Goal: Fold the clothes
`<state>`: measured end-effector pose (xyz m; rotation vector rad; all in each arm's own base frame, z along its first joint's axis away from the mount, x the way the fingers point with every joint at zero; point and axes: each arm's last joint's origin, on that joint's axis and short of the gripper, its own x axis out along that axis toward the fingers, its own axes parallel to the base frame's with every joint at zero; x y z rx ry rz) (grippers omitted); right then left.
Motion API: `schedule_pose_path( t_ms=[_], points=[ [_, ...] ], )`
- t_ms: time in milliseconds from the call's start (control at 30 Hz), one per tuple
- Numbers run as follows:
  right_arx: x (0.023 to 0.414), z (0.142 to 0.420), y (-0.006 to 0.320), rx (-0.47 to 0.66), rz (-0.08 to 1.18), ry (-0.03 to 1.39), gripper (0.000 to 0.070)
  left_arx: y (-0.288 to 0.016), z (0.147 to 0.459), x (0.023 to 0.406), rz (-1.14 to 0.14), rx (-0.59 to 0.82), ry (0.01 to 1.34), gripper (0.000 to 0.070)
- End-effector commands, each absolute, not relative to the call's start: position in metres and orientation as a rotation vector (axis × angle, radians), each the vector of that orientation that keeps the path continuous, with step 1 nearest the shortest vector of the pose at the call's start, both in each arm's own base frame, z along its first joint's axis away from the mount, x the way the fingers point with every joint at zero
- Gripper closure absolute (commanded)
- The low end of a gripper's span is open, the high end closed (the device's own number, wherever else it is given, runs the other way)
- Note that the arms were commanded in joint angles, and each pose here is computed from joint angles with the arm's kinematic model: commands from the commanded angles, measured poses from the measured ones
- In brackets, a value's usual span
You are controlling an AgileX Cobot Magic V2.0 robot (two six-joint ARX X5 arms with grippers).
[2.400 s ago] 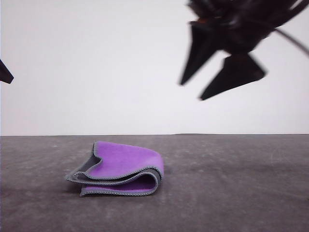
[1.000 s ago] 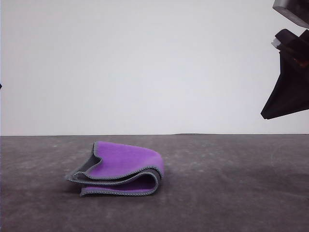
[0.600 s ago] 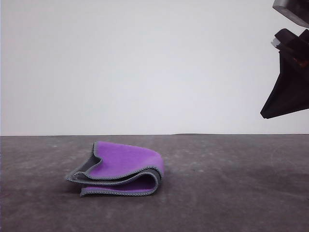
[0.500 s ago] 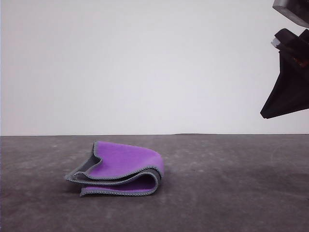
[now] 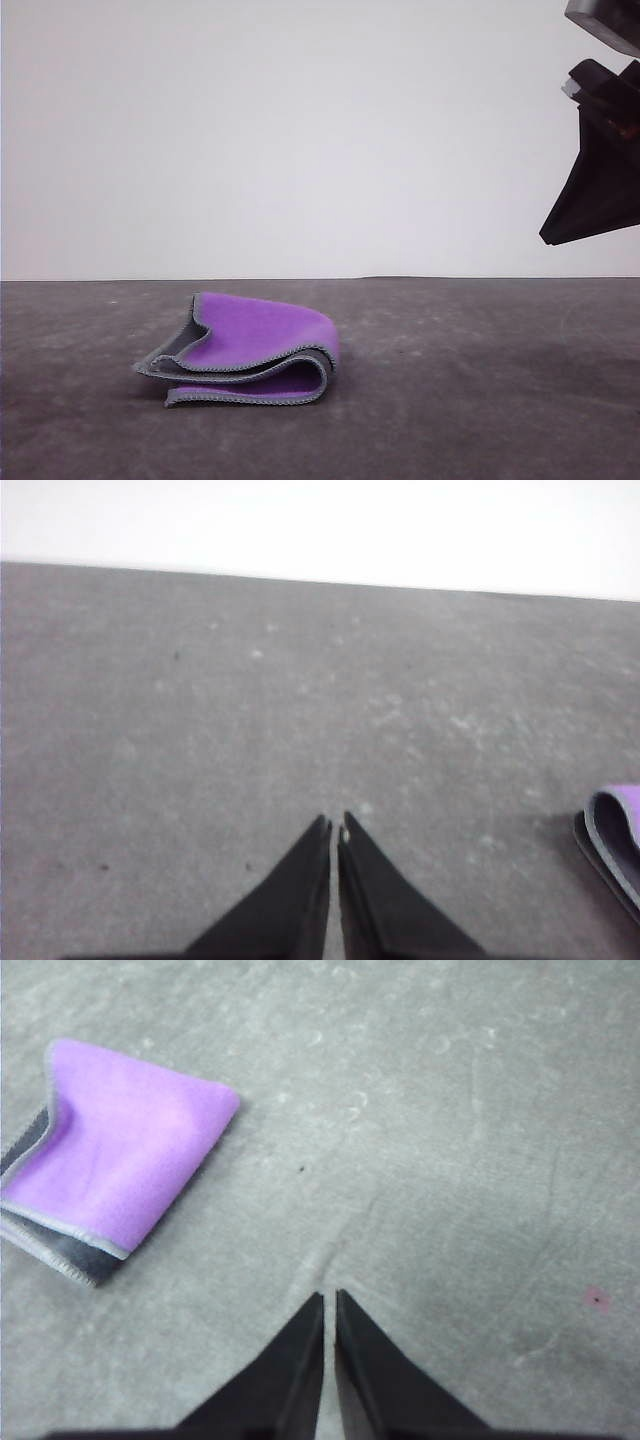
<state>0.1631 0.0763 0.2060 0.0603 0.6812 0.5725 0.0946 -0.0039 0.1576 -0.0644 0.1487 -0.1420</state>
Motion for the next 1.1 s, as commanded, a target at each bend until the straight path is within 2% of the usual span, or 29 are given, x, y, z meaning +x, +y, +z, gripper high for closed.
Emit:
schedule_pose_path(
  t_ms=[0,800,900,1000,1067],
  points=[
    [0.165,0.209,0.078,0.061,0.578,0.667,0.0684,-0.004,0.15,0.095,-0.14,-0.038,0.171,0.07],
    [0.165,0.209,0.078,0.061,0.578,0.667,0.0684,-0.004,0.15,0.095,-0.128,-0.011,0.17,0.07],
    [0.161,0.215,0.076,0.04,0.572,0.622,0.0684,-0.004,0.15,0.095,-0.128,-0.011,0.17,0.07],
    [0.159,0.222,0.072,-0.058,0.536,0.53,0.0684,-0.004,0.15,0.095,-0.128,-0.011,0.17,0.07],
    [0.155,0.227,0.068,-0.061,0.509,0.503,0.0684,-0.004,0.15,0.095,-0.128,-0.011,0.17,0.07]
  ],
)
